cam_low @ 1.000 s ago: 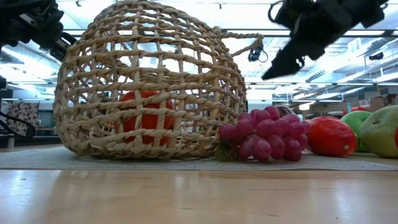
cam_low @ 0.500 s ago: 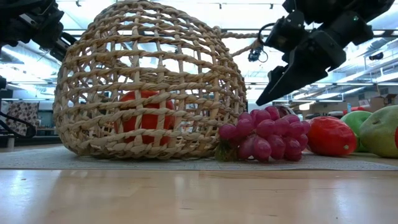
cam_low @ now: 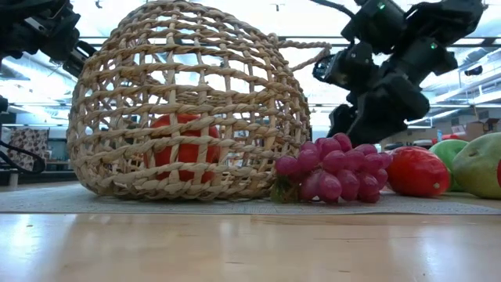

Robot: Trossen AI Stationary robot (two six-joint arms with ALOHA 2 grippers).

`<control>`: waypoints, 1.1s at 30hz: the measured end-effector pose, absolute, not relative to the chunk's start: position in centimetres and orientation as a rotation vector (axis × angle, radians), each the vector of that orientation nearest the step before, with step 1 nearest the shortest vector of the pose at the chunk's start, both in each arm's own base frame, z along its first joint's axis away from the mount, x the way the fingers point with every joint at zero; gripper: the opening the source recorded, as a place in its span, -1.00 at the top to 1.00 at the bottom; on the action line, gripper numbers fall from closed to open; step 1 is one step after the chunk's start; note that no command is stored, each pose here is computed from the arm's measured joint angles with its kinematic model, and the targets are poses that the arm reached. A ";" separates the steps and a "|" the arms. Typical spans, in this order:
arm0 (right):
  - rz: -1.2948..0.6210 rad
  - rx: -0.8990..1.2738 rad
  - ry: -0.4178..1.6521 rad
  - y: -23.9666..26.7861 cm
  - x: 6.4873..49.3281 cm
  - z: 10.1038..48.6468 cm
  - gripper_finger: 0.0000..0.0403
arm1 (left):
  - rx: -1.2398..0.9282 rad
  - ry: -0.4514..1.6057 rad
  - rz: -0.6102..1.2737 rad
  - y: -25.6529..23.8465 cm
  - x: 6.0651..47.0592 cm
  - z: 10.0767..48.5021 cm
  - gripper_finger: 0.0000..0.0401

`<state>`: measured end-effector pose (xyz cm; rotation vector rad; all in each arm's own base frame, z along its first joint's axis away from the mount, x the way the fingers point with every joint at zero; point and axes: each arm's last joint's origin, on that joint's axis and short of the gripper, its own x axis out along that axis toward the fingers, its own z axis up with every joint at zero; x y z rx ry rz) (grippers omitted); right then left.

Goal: Build produce basket
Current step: Put the red apple into the brown basket

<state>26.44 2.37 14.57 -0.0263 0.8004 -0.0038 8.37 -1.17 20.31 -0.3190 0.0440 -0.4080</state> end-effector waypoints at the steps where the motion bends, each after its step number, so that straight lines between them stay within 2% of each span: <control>1: -0.006 -0.025 0.801 2.3 26.5 14.5 -0.95 | -0.319 0.044 -0.408 -1.2 8.4 20.3 0.40; 19: -0.043 -0.088 0.808 1.4 26.1 14.7 -0.77 | -0.319 0.044 -0.408 -1.2 8.4 20.3 0.40; 33: -0.052 -0.075 0.642 1.4 25.2 18.5 -0.76 | -0.320 0.044 -0.408 -1.2 8.4 20.3 0.40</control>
